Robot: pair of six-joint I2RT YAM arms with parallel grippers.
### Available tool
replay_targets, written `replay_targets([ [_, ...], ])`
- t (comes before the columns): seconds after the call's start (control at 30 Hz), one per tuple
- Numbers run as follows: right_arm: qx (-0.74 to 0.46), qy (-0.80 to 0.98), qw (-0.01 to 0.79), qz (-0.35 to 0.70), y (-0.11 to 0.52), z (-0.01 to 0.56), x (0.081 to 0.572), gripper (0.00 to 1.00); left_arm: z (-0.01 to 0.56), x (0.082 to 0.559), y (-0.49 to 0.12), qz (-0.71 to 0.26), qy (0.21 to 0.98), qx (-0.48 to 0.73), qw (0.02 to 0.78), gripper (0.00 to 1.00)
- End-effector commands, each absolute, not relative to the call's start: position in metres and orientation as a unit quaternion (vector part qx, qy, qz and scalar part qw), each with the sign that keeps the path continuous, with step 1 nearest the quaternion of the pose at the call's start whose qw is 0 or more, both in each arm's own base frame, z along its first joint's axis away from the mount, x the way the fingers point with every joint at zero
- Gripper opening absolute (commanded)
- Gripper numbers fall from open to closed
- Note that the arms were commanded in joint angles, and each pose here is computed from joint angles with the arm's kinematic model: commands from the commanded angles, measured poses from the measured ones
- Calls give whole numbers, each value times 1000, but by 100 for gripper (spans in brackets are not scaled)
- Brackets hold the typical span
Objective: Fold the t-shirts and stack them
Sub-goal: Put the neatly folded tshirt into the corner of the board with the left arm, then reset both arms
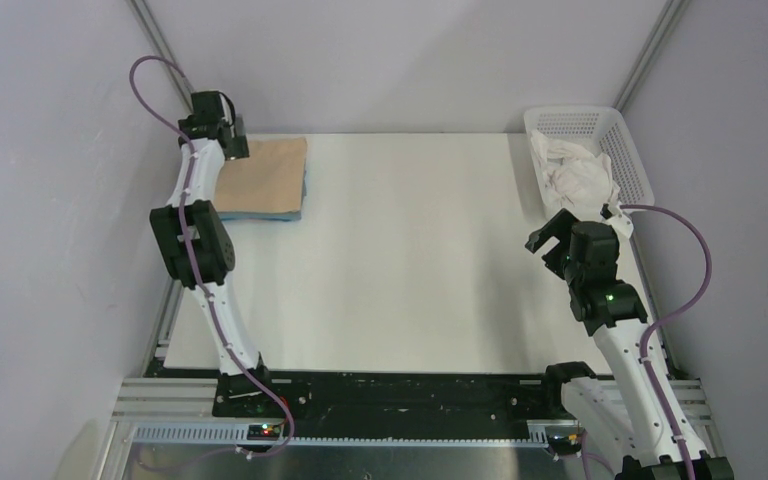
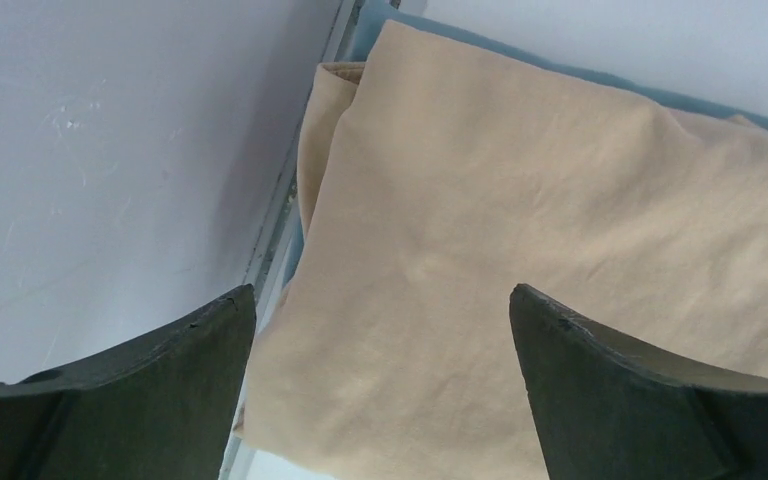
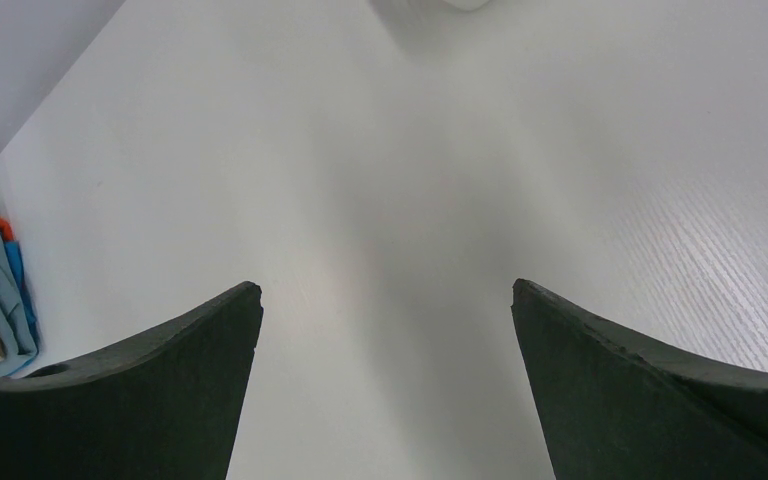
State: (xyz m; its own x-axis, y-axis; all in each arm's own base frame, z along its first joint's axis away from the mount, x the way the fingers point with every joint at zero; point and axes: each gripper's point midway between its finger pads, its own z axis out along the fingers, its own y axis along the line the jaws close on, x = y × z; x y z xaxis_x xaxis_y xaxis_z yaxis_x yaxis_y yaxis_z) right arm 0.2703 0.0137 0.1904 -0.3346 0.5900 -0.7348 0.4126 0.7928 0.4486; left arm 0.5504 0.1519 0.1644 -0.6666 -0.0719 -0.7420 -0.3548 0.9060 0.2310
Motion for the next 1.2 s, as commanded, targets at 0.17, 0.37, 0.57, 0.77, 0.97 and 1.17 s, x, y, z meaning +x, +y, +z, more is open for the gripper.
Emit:
replay_targets([
  [0.17,288,815,483,137,30,196,269,100,273,541,104,57,836,-194,510,100],
  [0.37,269,837,458,133,33,184,248,100,281,477,36,-53,816,-242,522,100],
  [0.57,231,847,450,163,50,168,232,99,238,354,-55,-39,810,-187,554,100],
  [0.77,224,858,445,130,52,134,216,99,159,268,-90,-117,823,-167,530,100],
  [0.97,229,857,448,112,52,99,207,99,128,232,-101,-176,824,-147,518,100],
  [1.17,219,844,476,111,51,99,207,99,124,227,-98,-176,822,-141,523,100],
])
